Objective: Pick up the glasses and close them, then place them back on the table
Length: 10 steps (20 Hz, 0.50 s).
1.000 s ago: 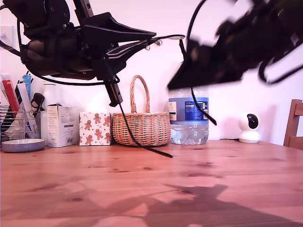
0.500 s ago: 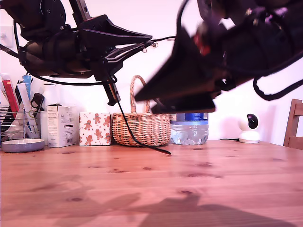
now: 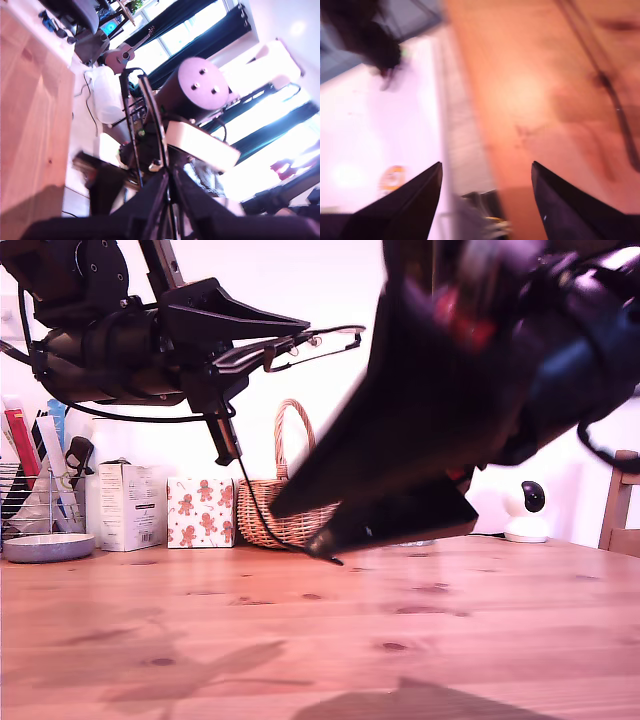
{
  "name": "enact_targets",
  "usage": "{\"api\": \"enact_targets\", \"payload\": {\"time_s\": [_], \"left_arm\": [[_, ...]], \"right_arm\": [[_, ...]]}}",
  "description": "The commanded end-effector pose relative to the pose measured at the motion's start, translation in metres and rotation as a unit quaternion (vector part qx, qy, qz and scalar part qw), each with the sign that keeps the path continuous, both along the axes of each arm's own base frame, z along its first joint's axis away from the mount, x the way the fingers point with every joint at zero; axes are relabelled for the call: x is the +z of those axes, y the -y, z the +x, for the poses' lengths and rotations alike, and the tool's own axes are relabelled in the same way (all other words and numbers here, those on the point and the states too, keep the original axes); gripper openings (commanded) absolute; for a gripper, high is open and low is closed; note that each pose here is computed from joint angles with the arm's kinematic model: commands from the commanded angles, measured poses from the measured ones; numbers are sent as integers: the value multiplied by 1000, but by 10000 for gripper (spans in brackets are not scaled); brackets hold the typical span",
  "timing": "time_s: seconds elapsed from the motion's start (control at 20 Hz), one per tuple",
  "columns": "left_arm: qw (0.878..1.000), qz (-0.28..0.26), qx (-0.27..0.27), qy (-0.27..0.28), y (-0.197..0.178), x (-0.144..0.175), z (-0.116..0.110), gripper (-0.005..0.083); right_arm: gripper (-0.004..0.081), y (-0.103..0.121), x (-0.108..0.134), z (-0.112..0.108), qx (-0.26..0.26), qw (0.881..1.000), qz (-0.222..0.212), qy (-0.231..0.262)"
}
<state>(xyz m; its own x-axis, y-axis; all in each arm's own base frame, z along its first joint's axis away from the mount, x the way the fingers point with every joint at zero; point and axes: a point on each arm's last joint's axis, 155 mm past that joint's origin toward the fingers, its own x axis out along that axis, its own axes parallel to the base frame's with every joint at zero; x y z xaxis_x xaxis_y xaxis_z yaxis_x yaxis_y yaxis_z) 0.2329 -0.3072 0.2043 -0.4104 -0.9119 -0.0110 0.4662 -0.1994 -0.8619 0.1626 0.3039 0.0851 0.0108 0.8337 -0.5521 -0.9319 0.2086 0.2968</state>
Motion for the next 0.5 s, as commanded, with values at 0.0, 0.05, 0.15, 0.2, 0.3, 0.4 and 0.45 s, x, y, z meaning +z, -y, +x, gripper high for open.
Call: {"api": "enact_targets", "payload": {"time_s": [0.0,0.05,0.15,0.2,0.3,0.4,0.45], "left_arm": [[998,-39,-10,-51,-1,13,-1,-23],[998,-35,-11,-60,-1,12,-1,-23],[997,-27,-12,-77,-1,13,-1,-23],[996,-23,-12,-86,-1,13,-1,-23],[995,-16,-13,-100,-1,13,-1,-23],[994,-13,-14,-106,-1,13,-1,-23],[994,-12,-14,-108,-1,13,-1,-23]], "right_arm": [[505,-1,1,5,-2,999,-8,35],[505,-2,1,8,-6,999,-15,48],[505,-4,3,15,-18,995,-33,89],[505,-4,4,20,-24,992,-42,114],[505,-6,9,30,-38,986,-58,155],[505,-9,16,37,-48,981,-67,177],[505,-12,21,38,-52,979,-68,186]]}}
